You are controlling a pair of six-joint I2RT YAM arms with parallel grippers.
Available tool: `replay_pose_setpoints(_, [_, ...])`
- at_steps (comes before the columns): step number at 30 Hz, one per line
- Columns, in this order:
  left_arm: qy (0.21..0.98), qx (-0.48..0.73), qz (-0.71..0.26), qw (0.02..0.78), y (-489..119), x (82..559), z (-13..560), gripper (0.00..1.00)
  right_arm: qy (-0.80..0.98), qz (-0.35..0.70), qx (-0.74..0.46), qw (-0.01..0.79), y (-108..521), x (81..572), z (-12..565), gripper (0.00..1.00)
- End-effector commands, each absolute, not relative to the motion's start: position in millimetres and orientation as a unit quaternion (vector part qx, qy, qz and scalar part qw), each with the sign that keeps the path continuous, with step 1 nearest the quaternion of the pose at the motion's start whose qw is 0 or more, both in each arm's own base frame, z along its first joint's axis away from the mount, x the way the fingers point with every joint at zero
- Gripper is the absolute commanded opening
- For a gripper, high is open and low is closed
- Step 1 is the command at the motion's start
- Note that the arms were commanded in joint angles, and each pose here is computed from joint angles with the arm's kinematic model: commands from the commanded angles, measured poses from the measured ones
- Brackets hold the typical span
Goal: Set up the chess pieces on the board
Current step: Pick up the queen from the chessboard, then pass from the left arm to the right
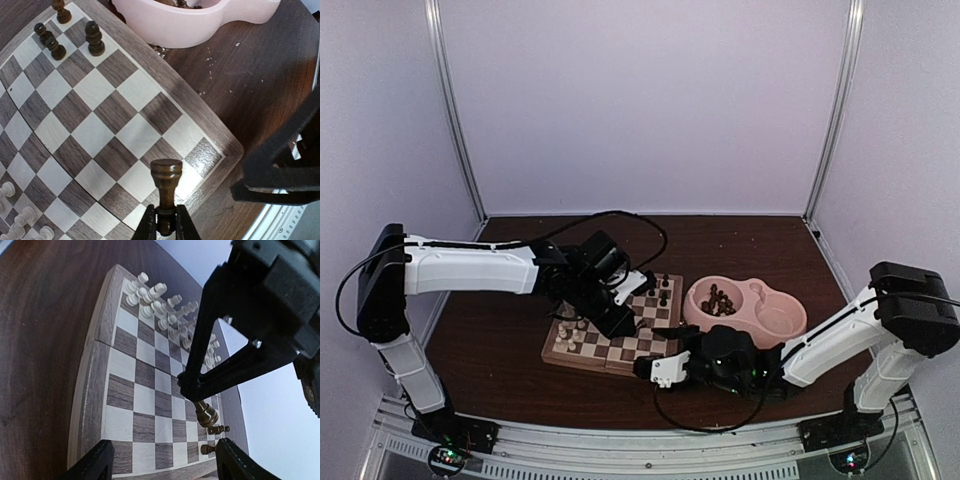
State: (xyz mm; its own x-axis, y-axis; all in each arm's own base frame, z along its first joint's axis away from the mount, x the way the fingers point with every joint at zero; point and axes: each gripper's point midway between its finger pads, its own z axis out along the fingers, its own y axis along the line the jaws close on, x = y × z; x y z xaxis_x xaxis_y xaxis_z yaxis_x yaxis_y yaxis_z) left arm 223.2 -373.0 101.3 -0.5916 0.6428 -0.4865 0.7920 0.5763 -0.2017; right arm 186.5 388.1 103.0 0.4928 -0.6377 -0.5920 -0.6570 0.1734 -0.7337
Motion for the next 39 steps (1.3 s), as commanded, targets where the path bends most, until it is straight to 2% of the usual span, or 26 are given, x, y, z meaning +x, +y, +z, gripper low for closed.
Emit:
replay_pose_setpoints(1, [0.851, 0.423, -0.252, 0.181, -384.1, 215.3, 126.2, 0.11, 0.51, -0.084, -0.634, 0.576, 385.5, 210.8, 107.1, 0.68])
replay_pose_setpoints(9, [0.85, 0.429, -0.269, 0.147, -391.5, 207.3, 117.3, 0.12, 0.513, -0.099, -0.642, 0.561, 395.3, 217.3, 94.6, 0.64])
replay_pose_setpoints(15, [0.85, 0.43, -0.271, 0.138, -393.2, 205.6, 114.8, 0.11, 0.522, -0.094, -0.649, 0.545, 400.6, 217.7, 87.2, 0.39])
replay_pose_setpoints(22, [0.851, 0.428, -0.272, 0.134, -393.0, 205.4, 113.6, 0.11, 0.526, -0.087, -0.655, 0.536, 401.9, 216.5, 85.6, 0.24])
replay_pose_setpoints(39, [0.846, 0.432, -0.292, 0.109, -399.6, 197.7, 110.2, 0.11, 0.534, -0.102, -0.666, 0.511, 406.2, 221.1, 69.7, 0.21])
